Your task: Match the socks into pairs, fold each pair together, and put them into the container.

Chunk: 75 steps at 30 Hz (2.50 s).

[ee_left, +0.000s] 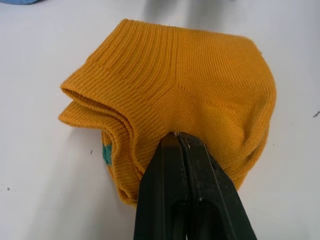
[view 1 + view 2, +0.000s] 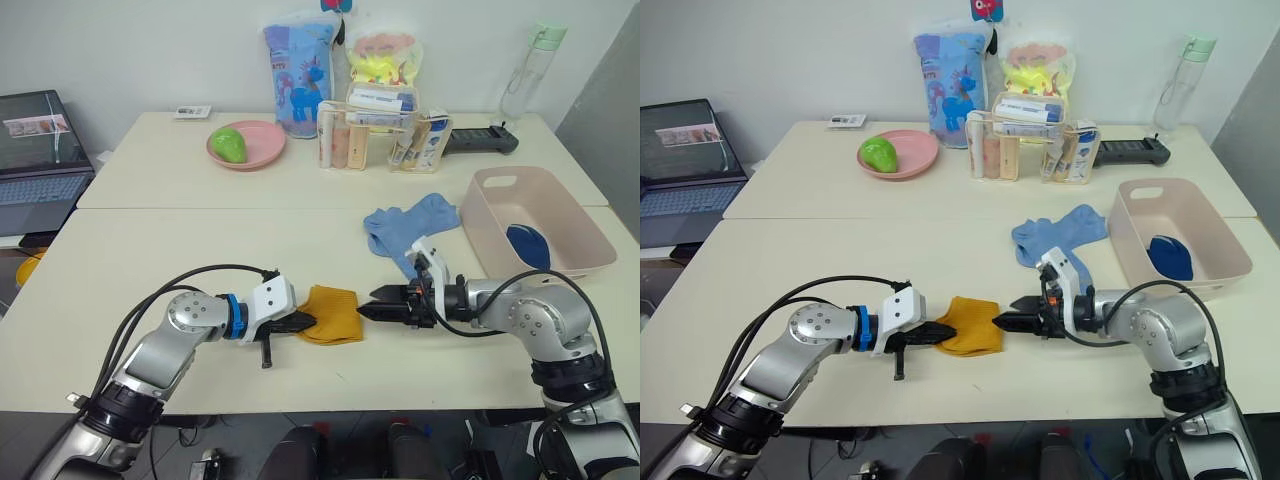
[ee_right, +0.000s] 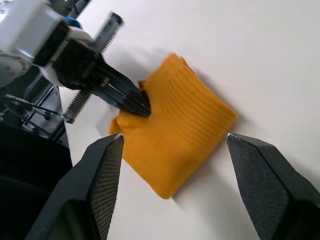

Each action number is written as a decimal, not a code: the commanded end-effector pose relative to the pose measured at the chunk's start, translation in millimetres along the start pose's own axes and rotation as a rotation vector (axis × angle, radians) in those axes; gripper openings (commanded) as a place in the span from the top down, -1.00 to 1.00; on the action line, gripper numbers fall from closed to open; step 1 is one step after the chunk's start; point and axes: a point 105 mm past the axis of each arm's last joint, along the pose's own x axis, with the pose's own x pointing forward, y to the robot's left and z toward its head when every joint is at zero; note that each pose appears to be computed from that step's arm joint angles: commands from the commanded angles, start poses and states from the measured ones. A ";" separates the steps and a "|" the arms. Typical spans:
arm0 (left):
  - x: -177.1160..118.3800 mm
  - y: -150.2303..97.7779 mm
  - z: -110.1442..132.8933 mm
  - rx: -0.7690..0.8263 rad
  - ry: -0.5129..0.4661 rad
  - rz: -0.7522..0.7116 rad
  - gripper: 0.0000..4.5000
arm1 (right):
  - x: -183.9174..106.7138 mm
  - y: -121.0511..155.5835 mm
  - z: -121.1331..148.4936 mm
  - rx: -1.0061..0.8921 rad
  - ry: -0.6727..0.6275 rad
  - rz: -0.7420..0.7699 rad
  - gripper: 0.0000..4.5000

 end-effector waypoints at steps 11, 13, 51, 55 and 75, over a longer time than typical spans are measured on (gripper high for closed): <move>-9.4 -10.7 -18.4 -0.083 0.048 0.022 1.00 | 39.2 13.4 -5.0 0.157 0.035 0.141 -0.56; -10.2 -10.9 -17.3 -0.087 0.044 0.026 1.00 | 45.4 18.1 -3.4 0.175 0.032 0.165 -0.56; -18.9 36.6 215.0 0.083 -0.658 -0.026 -0.98 | -170.8 -16.6 141.9 -0.419 -0.401 -0.578 1.00; 6.6 32.3 243.4 0.115 -0.736 -0.050 -0.98 | -238.8 -33.1 162.5 -0.741 -0.280 -1.016 1.00; 32.0 8.7 230.5 0.130 -0.693 -0.070 -0.98 | -229.7 -135.9 91.0 -1.376 0.585 -0.981 1.00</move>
